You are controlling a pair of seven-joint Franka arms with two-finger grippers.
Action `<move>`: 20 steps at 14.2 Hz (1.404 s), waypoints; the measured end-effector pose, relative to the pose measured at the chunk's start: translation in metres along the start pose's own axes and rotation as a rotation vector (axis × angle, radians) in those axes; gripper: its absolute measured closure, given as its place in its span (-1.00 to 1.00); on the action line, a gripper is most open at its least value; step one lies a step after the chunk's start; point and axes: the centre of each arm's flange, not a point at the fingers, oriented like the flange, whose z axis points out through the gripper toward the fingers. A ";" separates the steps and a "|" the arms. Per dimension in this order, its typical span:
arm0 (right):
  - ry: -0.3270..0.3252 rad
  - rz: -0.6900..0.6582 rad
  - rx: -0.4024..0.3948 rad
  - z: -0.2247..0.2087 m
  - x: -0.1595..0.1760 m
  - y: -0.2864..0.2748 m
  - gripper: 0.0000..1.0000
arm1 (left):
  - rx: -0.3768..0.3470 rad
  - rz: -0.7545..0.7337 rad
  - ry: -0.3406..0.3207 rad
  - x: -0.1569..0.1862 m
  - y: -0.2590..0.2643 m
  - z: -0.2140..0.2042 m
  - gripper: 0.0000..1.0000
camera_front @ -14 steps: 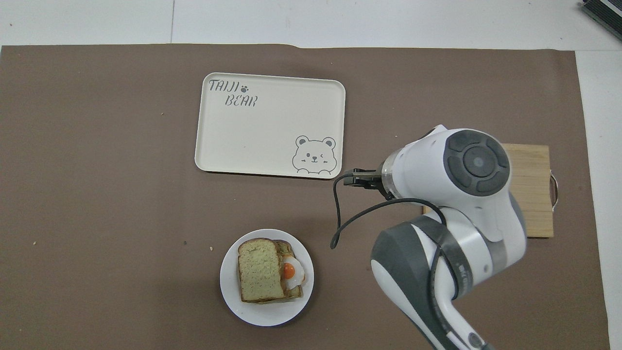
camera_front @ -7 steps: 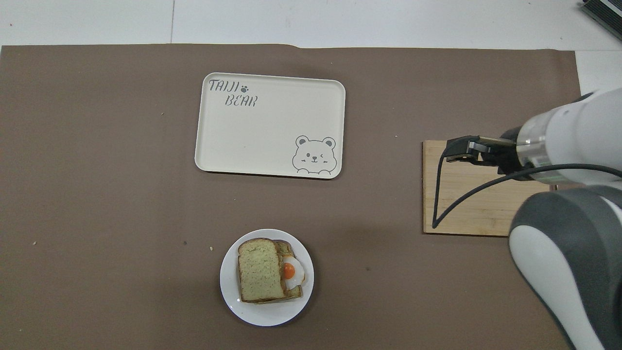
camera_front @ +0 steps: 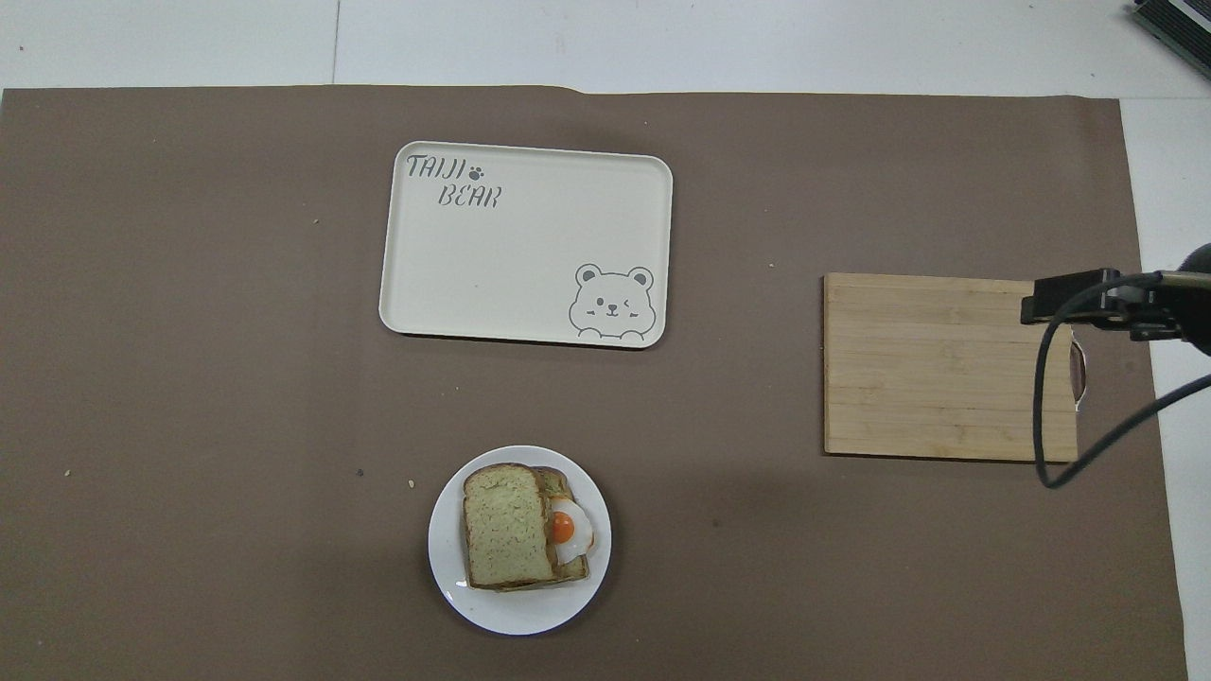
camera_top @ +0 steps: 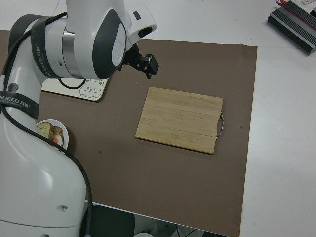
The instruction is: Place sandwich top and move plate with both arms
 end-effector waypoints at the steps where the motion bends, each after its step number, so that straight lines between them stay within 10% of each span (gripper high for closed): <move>1: -0.003 -0.015 -0.016 -0.007 -0.001 0.004 -1.00 | -0.012 0.005 -0.008 -0.002 0.002 0.003 -1.00; 20: -0.014 -0.041 -0.031 -0.008 -0.002 0.008 -1.00 | -0.555 0.056 -0.030 -0.026 0.071 0.244 -1.00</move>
